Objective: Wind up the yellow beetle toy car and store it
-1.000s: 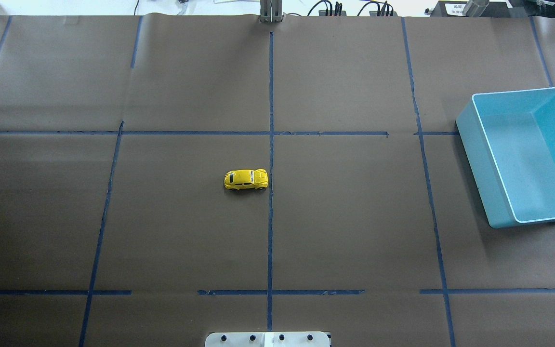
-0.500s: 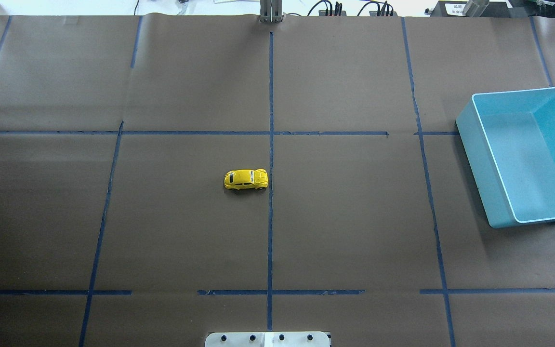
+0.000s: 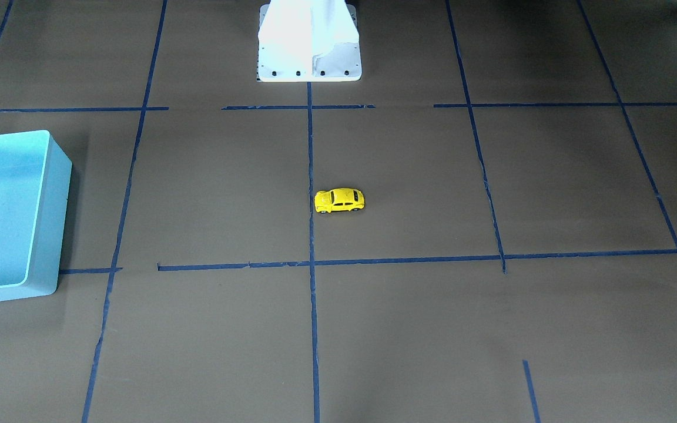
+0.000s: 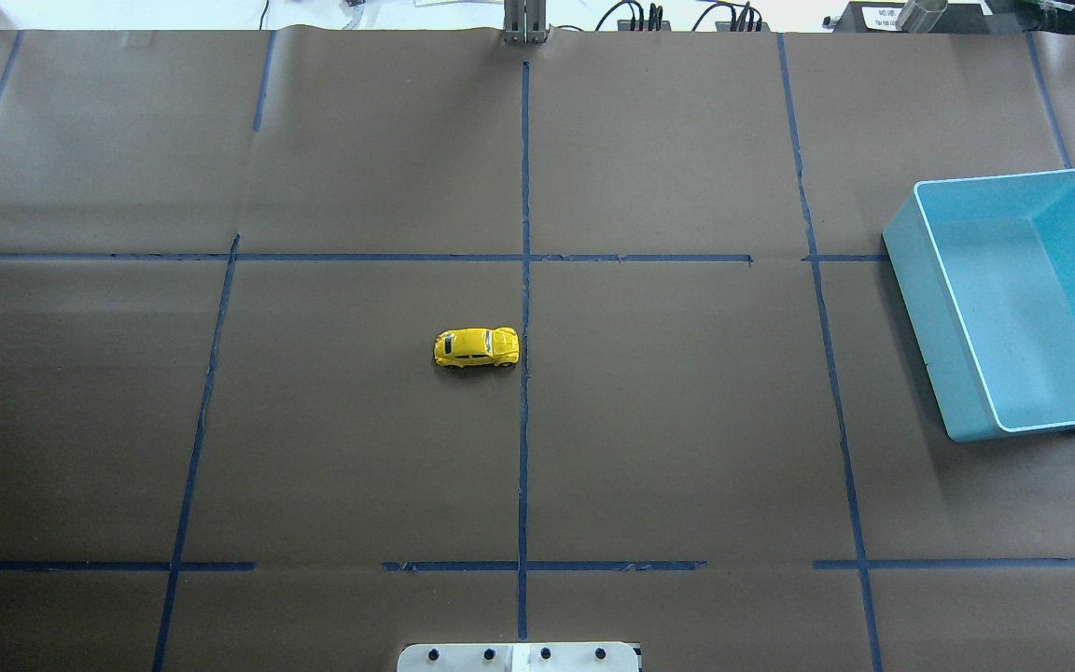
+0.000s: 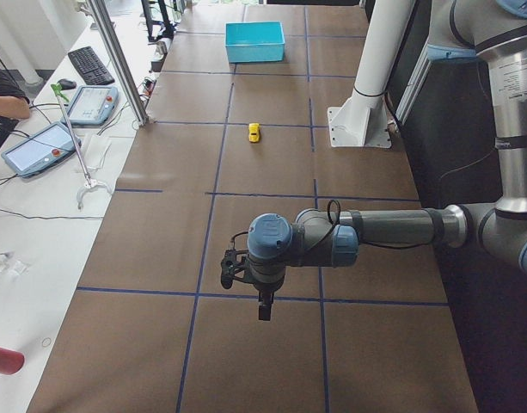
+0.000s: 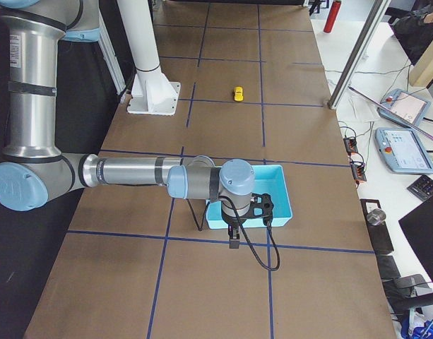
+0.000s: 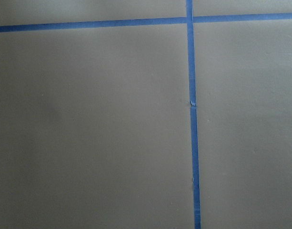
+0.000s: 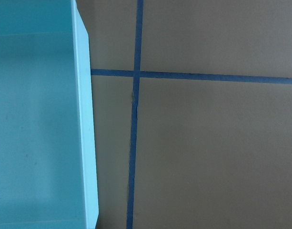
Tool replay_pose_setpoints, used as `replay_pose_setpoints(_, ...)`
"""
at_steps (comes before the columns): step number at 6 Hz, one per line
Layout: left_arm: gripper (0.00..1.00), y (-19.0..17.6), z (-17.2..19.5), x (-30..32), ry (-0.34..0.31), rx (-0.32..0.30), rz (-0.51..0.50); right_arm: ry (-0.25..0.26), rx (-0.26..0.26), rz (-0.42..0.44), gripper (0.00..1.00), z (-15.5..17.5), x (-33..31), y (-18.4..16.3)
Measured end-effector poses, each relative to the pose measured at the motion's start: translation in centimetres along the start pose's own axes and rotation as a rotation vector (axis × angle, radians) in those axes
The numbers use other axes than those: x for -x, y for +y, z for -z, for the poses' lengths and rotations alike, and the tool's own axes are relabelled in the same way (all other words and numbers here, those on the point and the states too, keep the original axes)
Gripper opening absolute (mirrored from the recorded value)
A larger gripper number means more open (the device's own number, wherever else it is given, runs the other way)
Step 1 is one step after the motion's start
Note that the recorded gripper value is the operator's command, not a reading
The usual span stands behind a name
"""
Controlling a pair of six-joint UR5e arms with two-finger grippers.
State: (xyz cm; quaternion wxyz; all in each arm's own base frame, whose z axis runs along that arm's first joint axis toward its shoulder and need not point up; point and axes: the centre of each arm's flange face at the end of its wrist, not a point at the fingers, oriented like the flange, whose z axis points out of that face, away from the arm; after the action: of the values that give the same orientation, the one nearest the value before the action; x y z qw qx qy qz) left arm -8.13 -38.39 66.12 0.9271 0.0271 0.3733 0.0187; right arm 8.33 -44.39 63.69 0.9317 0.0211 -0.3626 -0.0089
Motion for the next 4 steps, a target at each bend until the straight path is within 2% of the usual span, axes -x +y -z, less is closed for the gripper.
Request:
replay_pose_setpoints(2, 1.0, -1.6, 0.8, -0.8, -0.015, -0.031, -0.036, 0.001, 0.001, -0.001, 1.0, 0.0, -0.1, 0.0)
replay_pose_setpoints(4, 1.0, -9.2, 1.6, -7.6, 0.008, -0.074, -0.205, 0.002, 0.001, 0.001, 1.0, -0.1, -0.1, 0.0)
